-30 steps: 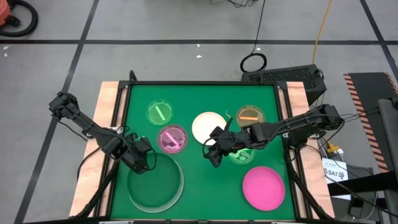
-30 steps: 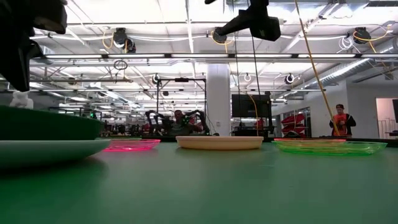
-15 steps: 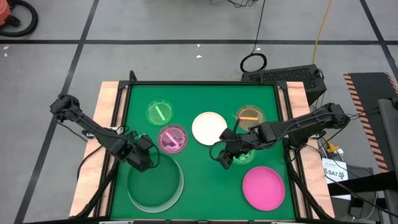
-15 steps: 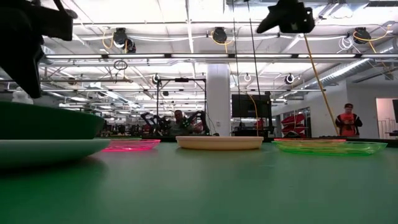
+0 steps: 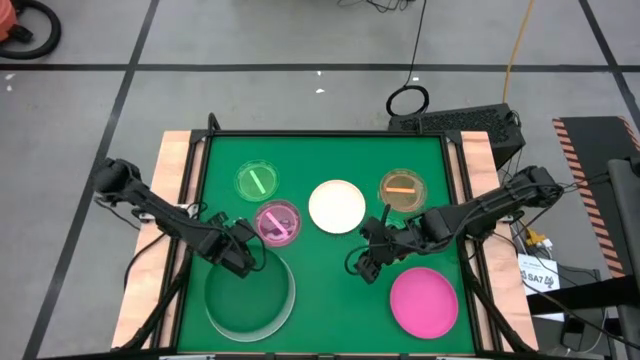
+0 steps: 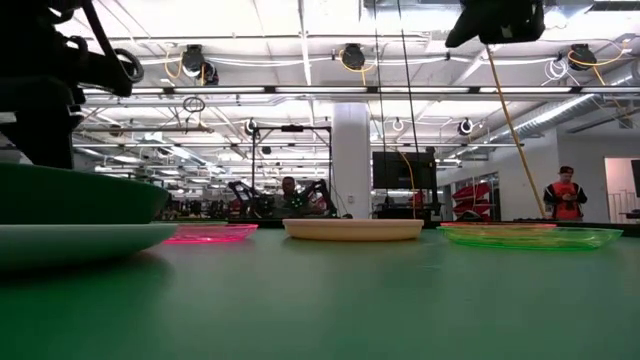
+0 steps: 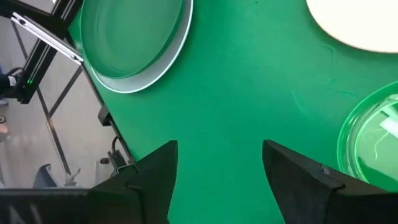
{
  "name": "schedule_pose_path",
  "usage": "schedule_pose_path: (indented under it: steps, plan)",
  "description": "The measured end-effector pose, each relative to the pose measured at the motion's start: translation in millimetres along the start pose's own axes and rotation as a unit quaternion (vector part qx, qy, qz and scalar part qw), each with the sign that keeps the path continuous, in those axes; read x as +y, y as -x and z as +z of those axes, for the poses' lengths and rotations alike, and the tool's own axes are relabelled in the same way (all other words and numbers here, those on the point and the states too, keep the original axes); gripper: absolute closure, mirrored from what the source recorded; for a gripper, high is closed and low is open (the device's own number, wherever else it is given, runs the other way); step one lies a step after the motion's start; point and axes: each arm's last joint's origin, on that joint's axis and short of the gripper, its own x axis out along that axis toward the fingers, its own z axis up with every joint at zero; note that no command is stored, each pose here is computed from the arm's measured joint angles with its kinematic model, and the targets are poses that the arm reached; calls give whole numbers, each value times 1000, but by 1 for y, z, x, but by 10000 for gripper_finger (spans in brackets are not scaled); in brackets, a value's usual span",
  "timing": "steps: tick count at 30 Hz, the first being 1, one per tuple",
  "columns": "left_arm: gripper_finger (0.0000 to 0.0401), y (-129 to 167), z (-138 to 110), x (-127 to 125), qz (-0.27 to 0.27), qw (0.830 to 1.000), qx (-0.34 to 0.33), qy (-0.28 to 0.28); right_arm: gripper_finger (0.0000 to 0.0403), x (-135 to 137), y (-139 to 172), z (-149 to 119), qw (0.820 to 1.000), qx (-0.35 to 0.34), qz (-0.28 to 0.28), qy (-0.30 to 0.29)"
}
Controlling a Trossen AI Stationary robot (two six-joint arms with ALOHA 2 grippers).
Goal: Stack plastic plates
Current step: Stack the large green plate on top of the large white plate, then stack the medium pink plate on top of the large green plate
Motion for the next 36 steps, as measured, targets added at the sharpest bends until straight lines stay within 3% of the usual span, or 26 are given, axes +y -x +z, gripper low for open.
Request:
schedule_pose_path:
  steps: [14,19,23,29,36]
  plan:
    - [343,-4,2,-13,-39,999,19,9,177,8,2,-18,1000,3,4,3]
    - [343,8,8,-16,-48,999,18,16,177,8,2,-18,1000,4,4,4]
    - [343,25,17,-19,-50,999,5,19,177,4,7,-22,999,43,0,6]
    - [343,54,34,-28,-94,995,-28,21,177,-9,23,-39,989,135,-44,34]
    - [343,81,45,-38,-150,986,-57,46,177,-27,40,-66,964,200,-145,96]
